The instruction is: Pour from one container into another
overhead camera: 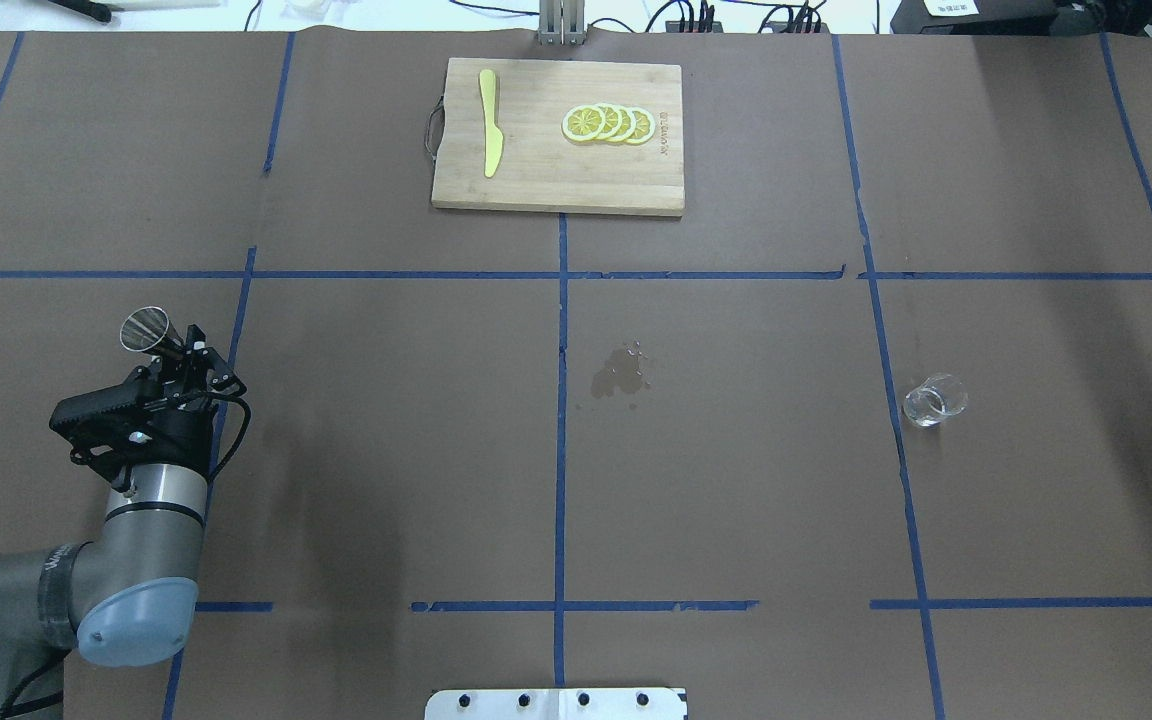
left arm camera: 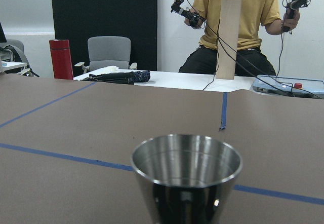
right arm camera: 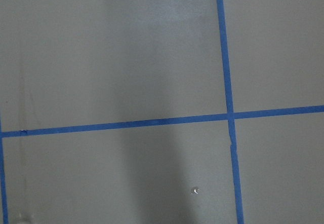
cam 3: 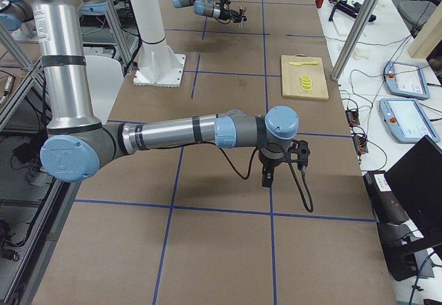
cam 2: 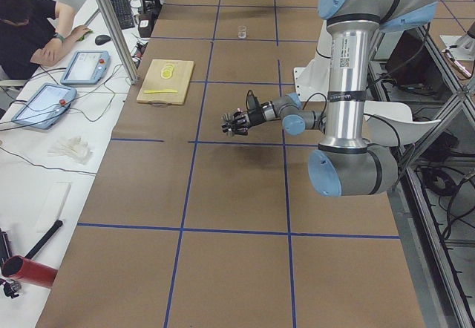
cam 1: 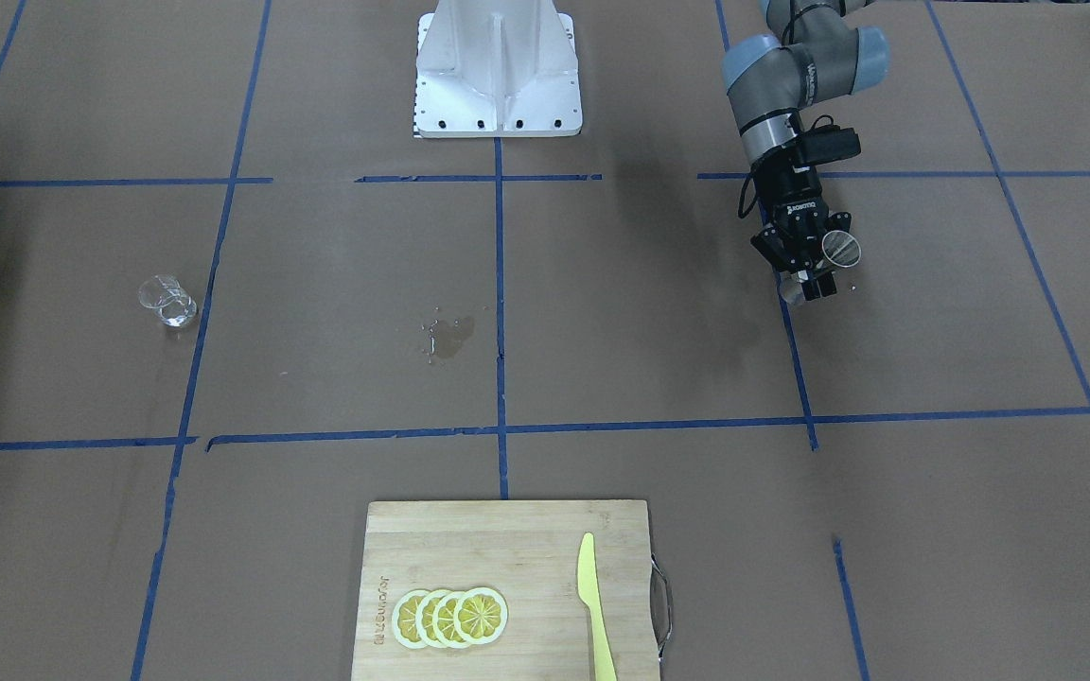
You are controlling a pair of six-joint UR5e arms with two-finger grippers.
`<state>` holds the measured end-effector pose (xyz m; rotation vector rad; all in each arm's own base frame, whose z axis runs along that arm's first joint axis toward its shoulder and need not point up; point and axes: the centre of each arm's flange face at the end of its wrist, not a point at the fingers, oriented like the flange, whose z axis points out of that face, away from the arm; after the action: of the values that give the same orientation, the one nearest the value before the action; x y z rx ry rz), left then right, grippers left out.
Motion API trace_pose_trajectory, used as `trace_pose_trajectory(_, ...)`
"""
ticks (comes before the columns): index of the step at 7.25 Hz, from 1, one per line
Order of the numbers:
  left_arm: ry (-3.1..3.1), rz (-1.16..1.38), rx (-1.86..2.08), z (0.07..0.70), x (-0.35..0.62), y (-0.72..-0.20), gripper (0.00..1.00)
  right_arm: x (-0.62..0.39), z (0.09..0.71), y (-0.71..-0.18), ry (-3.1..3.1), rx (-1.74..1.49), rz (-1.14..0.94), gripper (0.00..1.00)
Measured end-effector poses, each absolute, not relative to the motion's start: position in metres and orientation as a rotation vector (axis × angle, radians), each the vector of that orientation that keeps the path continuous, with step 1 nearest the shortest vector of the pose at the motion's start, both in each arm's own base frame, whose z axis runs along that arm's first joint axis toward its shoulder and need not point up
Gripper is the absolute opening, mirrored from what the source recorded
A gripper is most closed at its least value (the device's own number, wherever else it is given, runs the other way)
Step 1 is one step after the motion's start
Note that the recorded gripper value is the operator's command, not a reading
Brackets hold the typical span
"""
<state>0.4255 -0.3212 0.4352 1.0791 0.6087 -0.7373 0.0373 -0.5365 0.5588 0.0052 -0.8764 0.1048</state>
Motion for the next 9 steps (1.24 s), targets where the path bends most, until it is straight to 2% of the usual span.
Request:
trace_pose_trajectory(2,0.725,-0.675,1.118,0.404,0.414,-0.320,0.00,-0.008,0.494,-0.529,-0.850,0.053,0.080,1.00)
trace_pose_trajectory(5,0.759,-0.504,1.155,0.396,0.400,-0.329,0.00,-0.121,0.372,-0.474,-0.802,0.121,0.139,1.00)
trace_pose_trajectory(7,0.813,-0.350,1.151,0.382,0.390,-0.344,0.00,-0.153,0.346,-0.432,-0.847,0.193,0.147,1.00)
trace_pose_trajectory(9,0.925,-0.260,1.131,0.352,0.397,-0.354,0.00,-0.175,0.362,-0.398,-0.885,0.284,0.161,1.00)
